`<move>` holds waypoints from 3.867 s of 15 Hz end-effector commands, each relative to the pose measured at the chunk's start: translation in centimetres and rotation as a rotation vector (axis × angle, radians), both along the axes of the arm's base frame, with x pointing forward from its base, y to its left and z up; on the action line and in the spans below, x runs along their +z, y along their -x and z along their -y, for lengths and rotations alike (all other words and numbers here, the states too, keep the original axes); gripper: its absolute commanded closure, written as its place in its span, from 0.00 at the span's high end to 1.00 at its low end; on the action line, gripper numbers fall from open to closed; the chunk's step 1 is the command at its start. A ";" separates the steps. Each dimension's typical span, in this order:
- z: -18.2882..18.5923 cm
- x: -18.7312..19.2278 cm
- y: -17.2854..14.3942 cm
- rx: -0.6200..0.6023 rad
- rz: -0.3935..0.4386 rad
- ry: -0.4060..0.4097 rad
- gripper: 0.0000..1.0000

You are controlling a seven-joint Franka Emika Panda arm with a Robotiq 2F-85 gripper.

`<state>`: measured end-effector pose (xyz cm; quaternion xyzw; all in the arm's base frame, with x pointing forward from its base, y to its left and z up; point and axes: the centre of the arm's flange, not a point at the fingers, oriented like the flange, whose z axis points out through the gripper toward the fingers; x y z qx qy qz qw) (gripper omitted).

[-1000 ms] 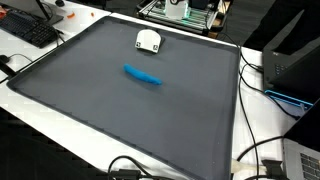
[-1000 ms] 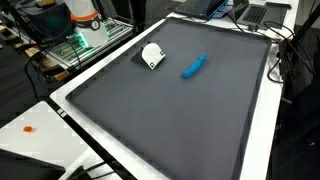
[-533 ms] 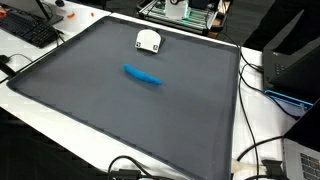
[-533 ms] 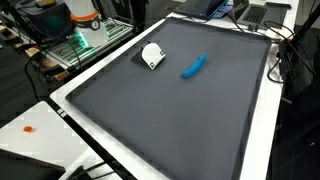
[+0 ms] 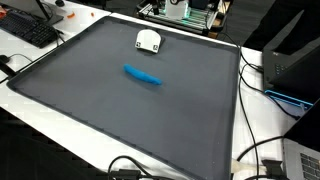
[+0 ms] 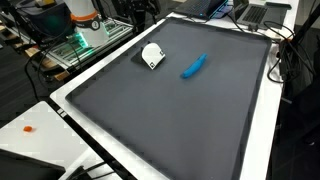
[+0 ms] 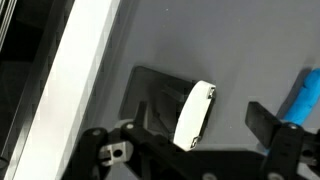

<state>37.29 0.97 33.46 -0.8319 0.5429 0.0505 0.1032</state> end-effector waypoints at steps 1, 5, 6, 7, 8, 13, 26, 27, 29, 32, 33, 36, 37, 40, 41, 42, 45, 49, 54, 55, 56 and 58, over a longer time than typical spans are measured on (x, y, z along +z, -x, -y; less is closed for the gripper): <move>-1.3 -3.4 -0.4 -0.064 -0.002 0.025 1.00; -1.9 -5.8 -1.4 -0.034 0.023 0.068 1.00; -1.9 -6.4 -1.6 -0.031 0.026 0.083 1.00; -1.8 -6.9 -1.7 -0.032 0.028 0.098 1.00; -1.7 -7.4 -1.9 -0.037 0.030 0.114 1.00; -1.5 -9.0 -2.4 -0.076 0.034 0.147 1.00; -1.1 -9.0 -3.3 -0.130 0.087 0.175 0.08; -1.1 -9.0 -3.4 -0.138 0.088 0.174 0.01; -1.0 -8.6 -3.7 -0.164 0.102 0.164 0.00; -0.9 -7.9 -4.0 -0.191 0.109 0.161 0.01; -0.9 -7.6 -4.1 -0.196 0.109 0.157 0.01; -1.1 -5.4 -4.5 -0.193 0.125 0.147 0.01; -1.2 -4.5 -4.7 -0.180 0.130 0.143 0.01; -2.3 -1.5 -5.9 -0.088 0.126 0.153 0.01; -2.9 -0.6 -6.5 -0.047 0.121 0.167 0.01; -3.5 0.2 -7.2 0.003 0.112 0.174 0.01; -5.7 2.1 -9.3 0.167 0.091 0.190 0.01; -8.7 3.7 -12.5 0.386 0.129 0.193 0.01; -12.0 3.9 -16.1 0.654 0.150 0.209 0.01; -12.4 3.6 -16.8 0.706 0.149 0.216 0.01; -12.8 3.4 -17.4 0.758 0.147 0.227 0.01; -13.4 2.8 -18.5 0.864 0.142 0.243 0.01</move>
